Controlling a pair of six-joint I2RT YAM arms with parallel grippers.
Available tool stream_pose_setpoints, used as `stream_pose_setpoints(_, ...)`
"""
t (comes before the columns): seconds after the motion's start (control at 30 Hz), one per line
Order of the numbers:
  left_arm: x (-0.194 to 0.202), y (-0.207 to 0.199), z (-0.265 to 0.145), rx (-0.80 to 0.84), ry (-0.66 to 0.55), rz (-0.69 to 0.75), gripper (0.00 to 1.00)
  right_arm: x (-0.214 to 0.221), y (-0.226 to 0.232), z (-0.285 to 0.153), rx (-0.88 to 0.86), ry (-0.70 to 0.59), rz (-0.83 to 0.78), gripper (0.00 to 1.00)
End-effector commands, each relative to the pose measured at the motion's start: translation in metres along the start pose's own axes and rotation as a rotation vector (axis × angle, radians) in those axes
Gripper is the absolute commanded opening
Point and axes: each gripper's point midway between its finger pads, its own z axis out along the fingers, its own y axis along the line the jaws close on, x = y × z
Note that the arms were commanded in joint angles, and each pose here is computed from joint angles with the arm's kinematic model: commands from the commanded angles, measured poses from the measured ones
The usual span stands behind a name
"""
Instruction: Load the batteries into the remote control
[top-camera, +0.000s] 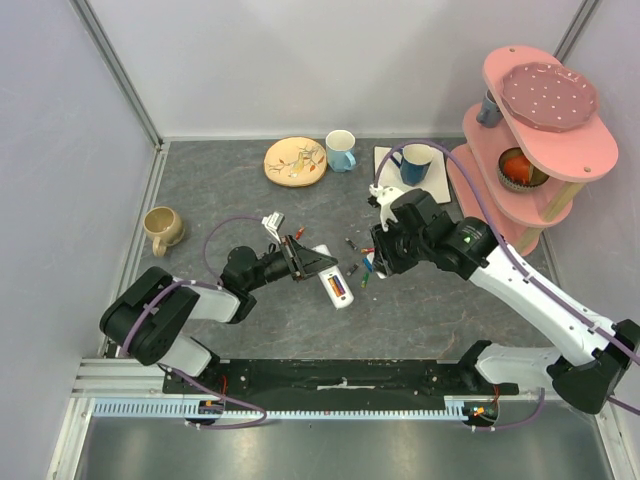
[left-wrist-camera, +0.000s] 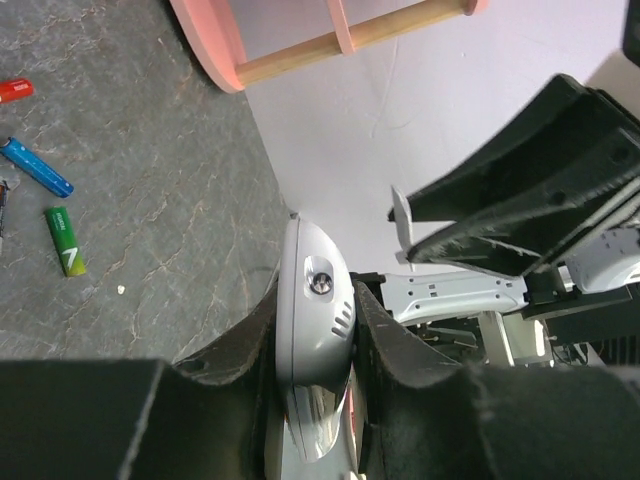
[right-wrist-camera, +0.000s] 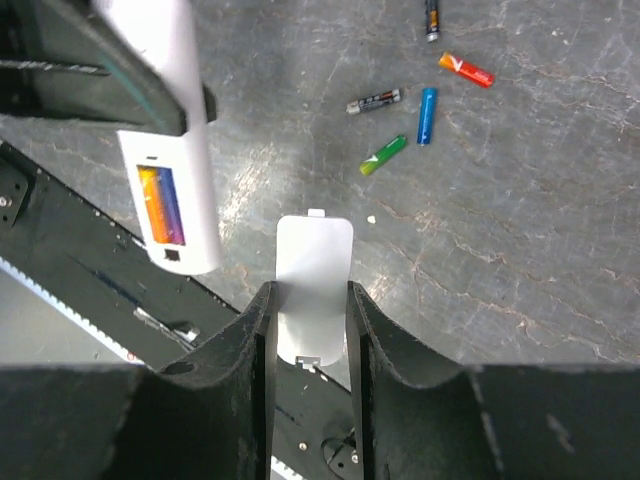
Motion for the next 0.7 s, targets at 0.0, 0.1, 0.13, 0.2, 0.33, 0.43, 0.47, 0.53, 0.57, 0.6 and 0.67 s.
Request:
stream_pose_setpoints(0.0, -0.017, -0.043, 0.009, 0.173, -0.061, 0.067, 0.02, 0.003, 0.011, -0.017, -0.008, 0.058, -0.052, 0.0)
stream_pose_setpoints(0.1, -0.016, -0.044, 0.011, 0.172, -0.059, 0.065, 0.02, 0.005, 0.02, -0.011, -0.016, 0.083, -0.06, 0.0)
stream_pose_setpoints(0.13, -0.017, -0.042, 0.011, 0.162, -0.066, 0.059, 0.02, 0.006, 0.022, -0.009, -0.015, 0.09, -0.056, 0.0)
stream_pose_setpoints(0.2, -0.017, -0.042, 0.01, 0.158, -0.075, 0.05, 0.02, 0.007, 0.029, -0.003, -0.015, 0.103, -0.064, 0.0)
stream_pose_setpoints(0.33, -0.02, -0.034, 0.008, 0.114, -0.122, 0.028, 0.02, 0.002, 0.045, 0.002, -0.026, 0.107, -0.078, 0.0)
stream_pose_setpoints(0.43, -0.021, -0.029, 0.005, 0.087, -0.145, 0.016, 0.02, -0.002, 0.06, 0.004, -0.048, 0.11, -0.092, 0.0)
stream_pose_setpoints(0.47, -0.02, -0.026, 0.004, 0.076, -0.145, 0.01, 0.02, -0.002, 0.063, 0.006, -0.047, 0.116, -0.095, 0.0)
stream_pose_setpoints(0.53, -0.02, -0.025, 0.003, 0.069, -0.151, 0.009, 0.02, -0.001, 0.067, 0.009, -0.039, 0.117, -0.109, 0.0)
stream_pose_setpoints(0.57, -0.019, -0.023, 0.002, 0.059, -0.15, 0.005, 0.02, 0.0, 0.071, 0.011, -0.042, 0.124, -0.116, 0.0)
stream_pose_setpoints(0.6, -0.02, -0.023, 0.002, 0.057, -0.154, 0.004, 0.02, 0.0, 0.073, 0.012, -0.044, 0.125, -0.117, 0.0)
stream_pose_setpoints(0.67, -0.019, -0.018, 0.001, 0.028, -0.156, -0.008, 0.02, 0.003, 0.075, 0.016, -0.04, 0.134, -0.129, 0.0)
